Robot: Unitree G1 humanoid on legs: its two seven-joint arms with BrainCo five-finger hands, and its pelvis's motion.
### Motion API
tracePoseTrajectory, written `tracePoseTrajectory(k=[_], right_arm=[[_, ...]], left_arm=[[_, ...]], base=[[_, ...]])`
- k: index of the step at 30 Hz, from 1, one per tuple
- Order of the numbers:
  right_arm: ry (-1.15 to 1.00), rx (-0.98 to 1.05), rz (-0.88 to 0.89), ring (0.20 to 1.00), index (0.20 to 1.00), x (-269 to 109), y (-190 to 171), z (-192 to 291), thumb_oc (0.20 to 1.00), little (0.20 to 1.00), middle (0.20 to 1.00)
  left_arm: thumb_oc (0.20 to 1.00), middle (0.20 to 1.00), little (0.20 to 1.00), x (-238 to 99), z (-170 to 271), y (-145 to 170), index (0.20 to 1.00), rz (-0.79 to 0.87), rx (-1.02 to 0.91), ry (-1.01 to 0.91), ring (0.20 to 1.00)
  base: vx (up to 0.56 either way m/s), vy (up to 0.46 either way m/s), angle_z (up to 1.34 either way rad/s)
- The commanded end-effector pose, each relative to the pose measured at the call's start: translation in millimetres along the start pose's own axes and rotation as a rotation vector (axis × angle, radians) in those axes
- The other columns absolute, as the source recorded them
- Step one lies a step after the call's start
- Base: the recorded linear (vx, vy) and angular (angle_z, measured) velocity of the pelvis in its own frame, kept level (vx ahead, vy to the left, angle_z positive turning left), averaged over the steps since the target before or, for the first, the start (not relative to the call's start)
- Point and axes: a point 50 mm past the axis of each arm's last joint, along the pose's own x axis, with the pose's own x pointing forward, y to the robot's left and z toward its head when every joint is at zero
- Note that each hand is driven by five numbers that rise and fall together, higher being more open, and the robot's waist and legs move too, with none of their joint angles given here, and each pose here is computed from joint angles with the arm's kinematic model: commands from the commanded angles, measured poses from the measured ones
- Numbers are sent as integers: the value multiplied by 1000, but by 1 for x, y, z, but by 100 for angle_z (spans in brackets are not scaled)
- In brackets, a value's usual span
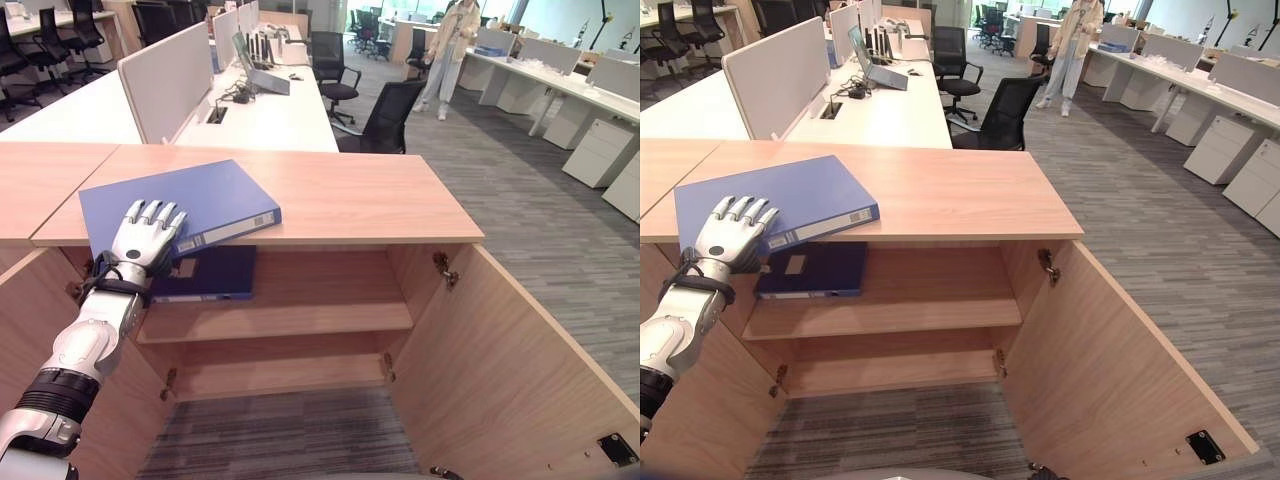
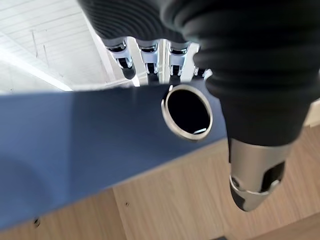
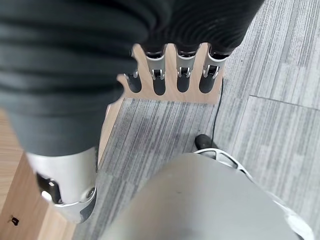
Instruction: Put the empty folder in the office cabinet
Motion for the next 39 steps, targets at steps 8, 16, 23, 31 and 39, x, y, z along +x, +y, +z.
tracePoseTrajectory(k=[8, 16, 23, 31, 39], right_arm=[[-42, -61, -41, 1000, 1000, 0, -18, 14, 1000, 1000, 1000], [-47, -61, -53, 1000, 1000, 0, -20, 14, 1000, 1000, 1000], [-41, -61, -41, 1000, 1000, 1, -13, 14, 1000, 1000, 1000], [-52, -64, -36, 1000, 1000, 2, -10, 19, 1000, 1000, 1000], [-69, -13, -23, 1000, 1000, 3, 1, 30, 1000, 1000, 1000]], left_arm=[[1000, 1000, 1000, 13, -16, 8, 1000, 41, -12, 116, 1000], [200, 200, 200, 8, -34, -2, 200, 7, 78, 208, 200], [200, 200, 200, 4, -34, -8, 200, 30, -5, 272, 200], [200, 200, 200, -4, -9, -19, 200, 30, -162, 226, 200], [200, 200, 200, -36, 76, 24, 200, 194, -762, -132, 200]], base=[[0, -1, 0], [1, -4, -7], [0, 0, -1], [-19, 10, 1], [-7, 31, 22]])
